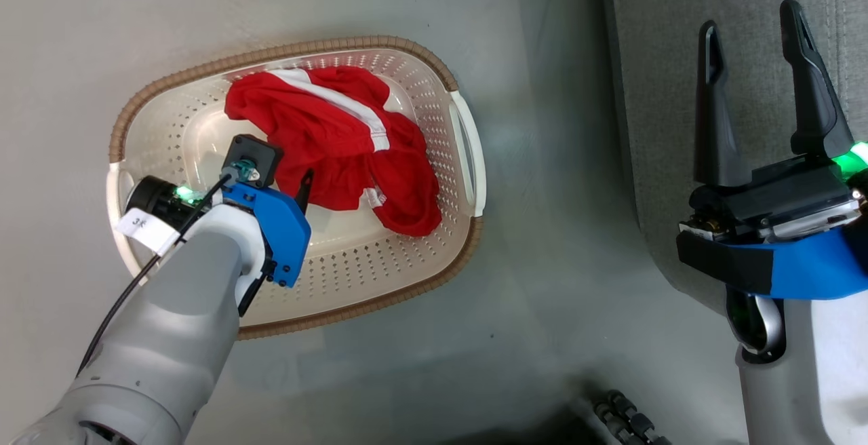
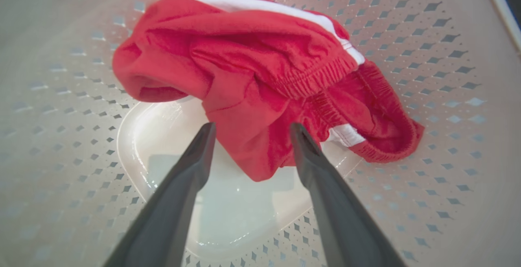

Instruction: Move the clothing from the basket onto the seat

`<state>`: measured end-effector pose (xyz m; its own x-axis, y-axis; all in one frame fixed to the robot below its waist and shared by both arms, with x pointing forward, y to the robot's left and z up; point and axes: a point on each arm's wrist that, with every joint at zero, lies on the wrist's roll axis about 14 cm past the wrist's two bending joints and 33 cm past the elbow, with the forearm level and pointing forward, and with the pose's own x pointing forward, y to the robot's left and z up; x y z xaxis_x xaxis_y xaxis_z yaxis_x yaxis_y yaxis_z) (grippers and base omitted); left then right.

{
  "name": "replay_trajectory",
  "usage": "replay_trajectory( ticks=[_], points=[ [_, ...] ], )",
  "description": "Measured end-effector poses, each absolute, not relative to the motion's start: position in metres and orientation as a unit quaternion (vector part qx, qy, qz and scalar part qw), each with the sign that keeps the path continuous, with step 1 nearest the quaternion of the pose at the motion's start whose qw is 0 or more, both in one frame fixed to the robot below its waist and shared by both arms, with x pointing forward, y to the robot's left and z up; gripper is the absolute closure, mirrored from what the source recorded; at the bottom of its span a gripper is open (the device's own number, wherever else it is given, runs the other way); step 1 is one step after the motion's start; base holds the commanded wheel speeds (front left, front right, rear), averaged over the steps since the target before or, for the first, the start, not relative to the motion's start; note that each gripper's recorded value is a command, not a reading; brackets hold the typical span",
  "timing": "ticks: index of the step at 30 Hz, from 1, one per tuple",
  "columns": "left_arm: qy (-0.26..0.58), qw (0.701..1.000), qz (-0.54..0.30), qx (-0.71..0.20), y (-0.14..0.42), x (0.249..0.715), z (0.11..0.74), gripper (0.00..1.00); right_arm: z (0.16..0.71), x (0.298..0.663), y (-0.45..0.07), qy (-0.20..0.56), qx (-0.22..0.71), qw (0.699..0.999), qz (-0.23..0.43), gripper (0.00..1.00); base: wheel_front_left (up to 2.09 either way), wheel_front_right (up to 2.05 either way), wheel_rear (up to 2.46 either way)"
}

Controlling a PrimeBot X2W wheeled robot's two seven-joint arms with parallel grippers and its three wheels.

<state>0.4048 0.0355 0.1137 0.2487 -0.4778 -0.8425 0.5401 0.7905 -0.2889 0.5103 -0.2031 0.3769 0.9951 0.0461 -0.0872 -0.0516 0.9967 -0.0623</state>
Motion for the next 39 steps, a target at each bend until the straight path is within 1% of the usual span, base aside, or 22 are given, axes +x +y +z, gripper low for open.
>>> replay_trajectory(
  ticks=[13, 23, 36, 37, 39],
  points=[
    [0.557, 0.763, -0.325, 0.044, 0.038, 0.4, 0.082, 0.0, 0.357, 0.511, -0.204, 0.058, -0.038, 0.997, 0.027, 0.0, 0.0, 0.0, 0.0],
    [0.563, 0.756, -0.328, 0.066, 0.039, 0.406, 0.06, 0.0, 0.34, 0.507, -0.205, 0.076, -0.042, 0.996, 0.027, 0.0, 0.0, 0.0, 0.0],
    [0.561, 0.748, -0.348, 0.073, 0.022, 0.406, 0.06, 0.0, 0.334, 0.497, -0.204, 0.089, -0.041, 0.995, 0.027, 0.0, 0.0, 0.0, 0.0],
    [0.564, 0.745, -0.349, 0.076, 0.023, 0.405, 0.059, 0.44, 0.334, 0.496, -0.204, 0.09, -0.041, 0.995, 0.027, 0.0, 0.0, 0.0, 0.0],
    [0.559, 0.747, -0.352, 0.079, 0.022, 0.408, 0.06, 1.0, 0.334, 0.496, -0.204, 0.089, -0.041, 0.995, 0.027, 0.0, 0.0, 0.0, 0.0]
  ],
)
